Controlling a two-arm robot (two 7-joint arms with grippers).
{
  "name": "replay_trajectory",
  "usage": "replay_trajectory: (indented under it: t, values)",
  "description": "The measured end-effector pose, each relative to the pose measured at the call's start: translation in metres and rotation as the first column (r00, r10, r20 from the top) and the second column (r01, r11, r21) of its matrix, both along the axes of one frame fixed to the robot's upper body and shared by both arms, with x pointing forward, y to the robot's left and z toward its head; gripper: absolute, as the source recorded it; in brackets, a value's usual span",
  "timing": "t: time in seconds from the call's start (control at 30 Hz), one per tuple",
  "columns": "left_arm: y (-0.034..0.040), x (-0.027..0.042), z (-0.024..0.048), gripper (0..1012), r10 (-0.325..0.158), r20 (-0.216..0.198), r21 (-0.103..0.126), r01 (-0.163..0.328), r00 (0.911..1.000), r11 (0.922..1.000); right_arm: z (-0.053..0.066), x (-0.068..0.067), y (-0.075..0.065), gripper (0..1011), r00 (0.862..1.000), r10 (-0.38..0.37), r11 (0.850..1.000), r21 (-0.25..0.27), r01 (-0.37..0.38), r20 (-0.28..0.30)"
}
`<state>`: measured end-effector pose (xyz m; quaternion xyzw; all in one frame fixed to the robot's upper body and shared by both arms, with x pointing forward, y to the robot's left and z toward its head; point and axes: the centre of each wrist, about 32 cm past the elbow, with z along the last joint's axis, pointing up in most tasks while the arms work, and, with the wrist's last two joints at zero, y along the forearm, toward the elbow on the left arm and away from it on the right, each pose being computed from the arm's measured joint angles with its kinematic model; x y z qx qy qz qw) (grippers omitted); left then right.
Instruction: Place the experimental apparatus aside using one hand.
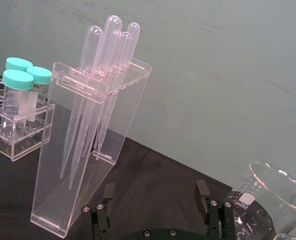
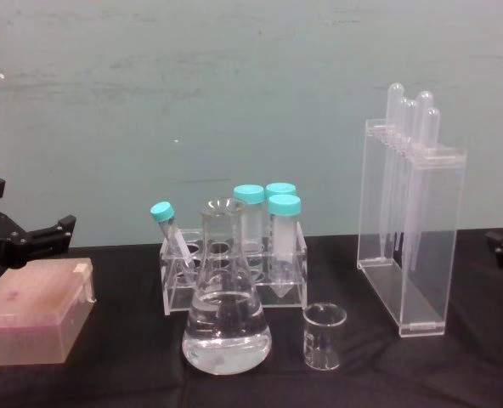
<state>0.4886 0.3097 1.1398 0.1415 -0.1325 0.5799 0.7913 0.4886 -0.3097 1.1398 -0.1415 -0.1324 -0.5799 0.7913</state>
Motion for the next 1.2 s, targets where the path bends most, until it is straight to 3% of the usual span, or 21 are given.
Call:
replay_trajectory:
  t: [0.77,1.2]
  values:
    - [0.0,0.0,0.0,1000,0.0,0.0,0.0,0.0,1.0,1.0,0.004,-0.002,0.001,1002,1.0,-0.008,1.0,0.004,0.008,0.011]
    - [0.0,0.0,0.0,1000,0.0,0.0,0.0,0.0,1.0,1.0,0.016,-0.024,0.003,1000,0.999,-0.028,0.999,0.025,0.027,0.03]
